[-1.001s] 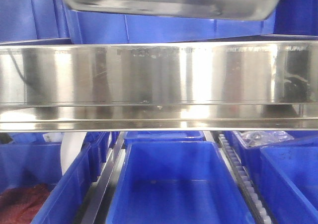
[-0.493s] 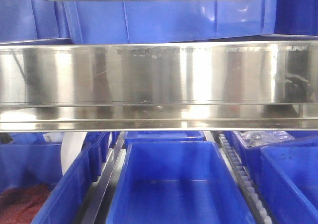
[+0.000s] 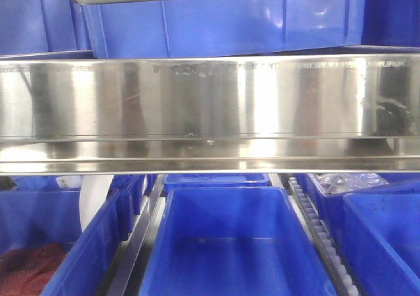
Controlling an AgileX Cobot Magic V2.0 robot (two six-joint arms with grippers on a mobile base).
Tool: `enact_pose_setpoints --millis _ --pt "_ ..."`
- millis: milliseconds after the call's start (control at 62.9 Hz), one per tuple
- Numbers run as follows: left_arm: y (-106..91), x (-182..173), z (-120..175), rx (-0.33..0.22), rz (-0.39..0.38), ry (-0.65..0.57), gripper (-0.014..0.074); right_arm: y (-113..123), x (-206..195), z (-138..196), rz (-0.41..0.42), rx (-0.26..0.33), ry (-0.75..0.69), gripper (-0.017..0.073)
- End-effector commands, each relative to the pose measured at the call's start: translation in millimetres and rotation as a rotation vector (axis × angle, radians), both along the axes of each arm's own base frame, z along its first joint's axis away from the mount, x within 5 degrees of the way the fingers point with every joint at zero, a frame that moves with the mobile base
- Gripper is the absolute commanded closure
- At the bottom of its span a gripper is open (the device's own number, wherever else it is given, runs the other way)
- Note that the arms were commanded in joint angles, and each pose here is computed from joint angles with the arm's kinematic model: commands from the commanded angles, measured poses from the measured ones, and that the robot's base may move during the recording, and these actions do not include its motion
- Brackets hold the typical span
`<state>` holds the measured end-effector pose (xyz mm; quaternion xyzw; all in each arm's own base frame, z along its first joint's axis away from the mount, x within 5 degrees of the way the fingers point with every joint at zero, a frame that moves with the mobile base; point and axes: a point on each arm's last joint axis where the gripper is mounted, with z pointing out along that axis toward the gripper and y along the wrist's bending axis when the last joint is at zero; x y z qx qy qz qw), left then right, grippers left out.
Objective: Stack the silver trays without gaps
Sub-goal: 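Hold the tray with both grippers and pull it off the shelf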
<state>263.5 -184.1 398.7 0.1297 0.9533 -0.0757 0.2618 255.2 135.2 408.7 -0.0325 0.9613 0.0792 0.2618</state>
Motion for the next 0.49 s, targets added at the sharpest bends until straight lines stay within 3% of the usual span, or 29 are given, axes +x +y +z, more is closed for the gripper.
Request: enact_pose_setpoints --millis 0,477 --pt "10.1 -11.5 14.7 0.046 -0.001 -0.025 0.0634 -11.3 -7.8 28.7 -0.003 -0.004 -0.147 0.0503" --pt "7.8 -5.7 18.9 -0.025 0.07 -0.081 0.0635 -11.9 -6.4 29.8 -0.005 -0.011 -0.167 0.0503"
